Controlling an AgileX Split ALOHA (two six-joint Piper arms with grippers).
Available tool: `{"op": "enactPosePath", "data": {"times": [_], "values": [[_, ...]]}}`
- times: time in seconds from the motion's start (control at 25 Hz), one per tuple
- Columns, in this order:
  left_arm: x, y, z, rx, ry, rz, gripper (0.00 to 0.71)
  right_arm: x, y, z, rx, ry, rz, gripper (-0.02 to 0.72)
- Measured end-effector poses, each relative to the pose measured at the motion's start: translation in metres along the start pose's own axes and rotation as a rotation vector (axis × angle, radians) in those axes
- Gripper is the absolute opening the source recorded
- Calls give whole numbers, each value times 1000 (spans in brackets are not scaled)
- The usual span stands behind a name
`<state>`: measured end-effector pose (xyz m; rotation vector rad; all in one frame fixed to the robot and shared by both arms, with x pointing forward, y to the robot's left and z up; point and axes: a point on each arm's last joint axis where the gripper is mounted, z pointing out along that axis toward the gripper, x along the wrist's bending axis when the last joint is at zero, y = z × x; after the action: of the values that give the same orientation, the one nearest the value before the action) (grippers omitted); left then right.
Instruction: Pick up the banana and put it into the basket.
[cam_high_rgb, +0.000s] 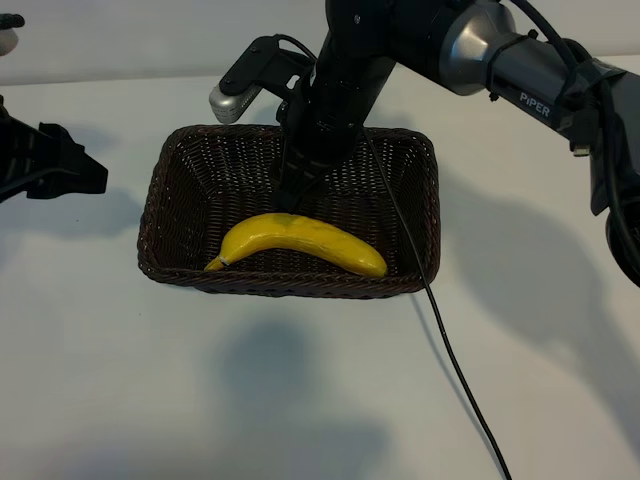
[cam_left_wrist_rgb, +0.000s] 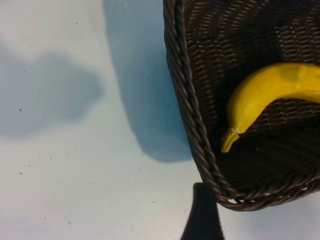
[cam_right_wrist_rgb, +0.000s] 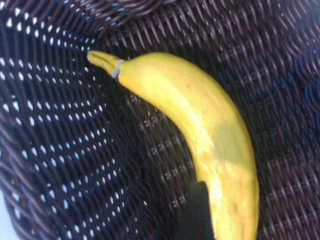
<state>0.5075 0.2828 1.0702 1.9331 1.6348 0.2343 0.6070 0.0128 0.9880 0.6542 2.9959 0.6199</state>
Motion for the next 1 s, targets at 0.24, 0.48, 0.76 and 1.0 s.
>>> {"op": "enactPosePath", "data": {"times": [0.24,0.48,0.76,1.0], "values": [[0,0,0,-1,1,0,586,-4,-3,-3,10,-5,25,605],[0,0,0,-1,1,1,586,-17,-8,-34,-13,-27,60,597],[0,0,0,-2,2,3,586,-31,-23,-79,-28,-26,125,596],[0,0,0,-4,3,5,586,-39,-29,-90,-30,-46,145,596]]}}
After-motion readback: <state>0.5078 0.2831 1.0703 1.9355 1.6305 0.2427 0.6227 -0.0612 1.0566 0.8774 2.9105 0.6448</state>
